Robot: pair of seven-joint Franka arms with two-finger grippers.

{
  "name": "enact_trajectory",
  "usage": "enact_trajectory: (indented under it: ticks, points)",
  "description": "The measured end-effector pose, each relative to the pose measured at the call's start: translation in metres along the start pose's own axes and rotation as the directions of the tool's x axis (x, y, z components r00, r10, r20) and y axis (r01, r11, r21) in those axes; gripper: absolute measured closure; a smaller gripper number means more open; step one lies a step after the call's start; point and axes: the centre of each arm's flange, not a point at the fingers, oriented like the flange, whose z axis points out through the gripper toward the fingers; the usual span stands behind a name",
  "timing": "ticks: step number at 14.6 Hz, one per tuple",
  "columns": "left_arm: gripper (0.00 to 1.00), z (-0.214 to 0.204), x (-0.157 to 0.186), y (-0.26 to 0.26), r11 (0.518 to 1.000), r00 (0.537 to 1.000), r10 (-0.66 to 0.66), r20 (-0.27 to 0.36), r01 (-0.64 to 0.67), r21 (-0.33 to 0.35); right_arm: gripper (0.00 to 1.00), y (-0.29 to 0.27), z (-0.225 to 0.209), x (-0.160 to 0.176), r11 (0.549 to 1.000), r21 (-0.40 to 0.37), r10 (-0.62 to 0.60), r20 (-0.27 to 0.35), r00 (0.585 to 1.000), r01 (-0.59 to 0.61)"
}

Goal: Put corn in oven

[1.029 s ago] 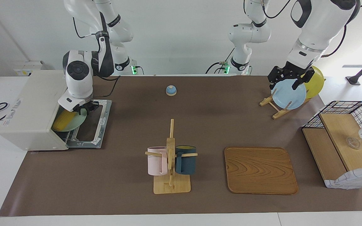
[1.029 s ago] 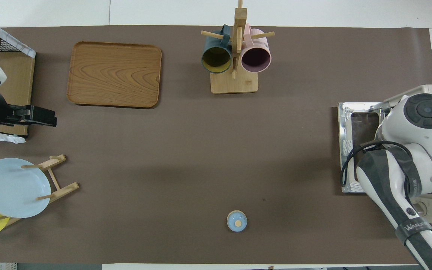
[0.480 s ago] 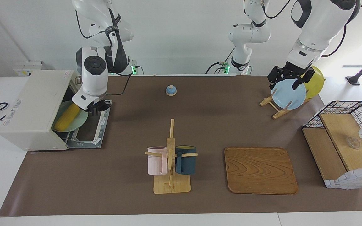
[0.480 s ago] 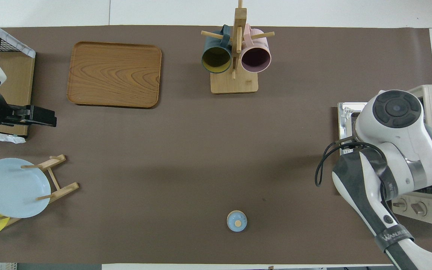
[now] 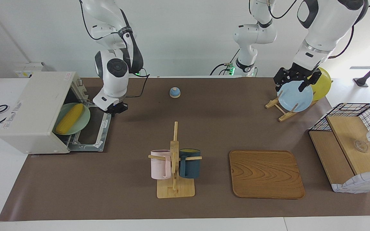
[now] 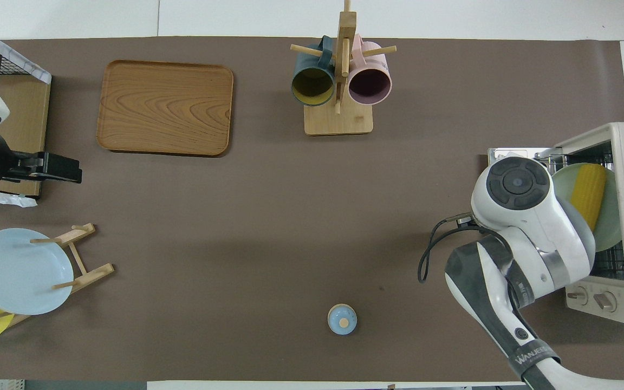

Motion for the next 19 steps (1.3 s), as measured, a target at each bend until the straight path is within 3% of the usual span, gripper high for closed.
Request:
enact_trajectory:
  ticks: [8,19]
  points:
    - [0.0,0.0,0.0,0.0,1.0,1.0,0.0,0.0,0.0,0.0,0.99,0.01,0.041,-0.041,0.998,0.018,0.052,0.03,0.998,-0.052]
    - [0.0,0.0,0.0,0.0,1.0,1.0,0.0,0.0,0.0,0.0,0.99,0.013,0.04,-0.043,0.998,0.026,0.049,0.033,0.998,-0.05]
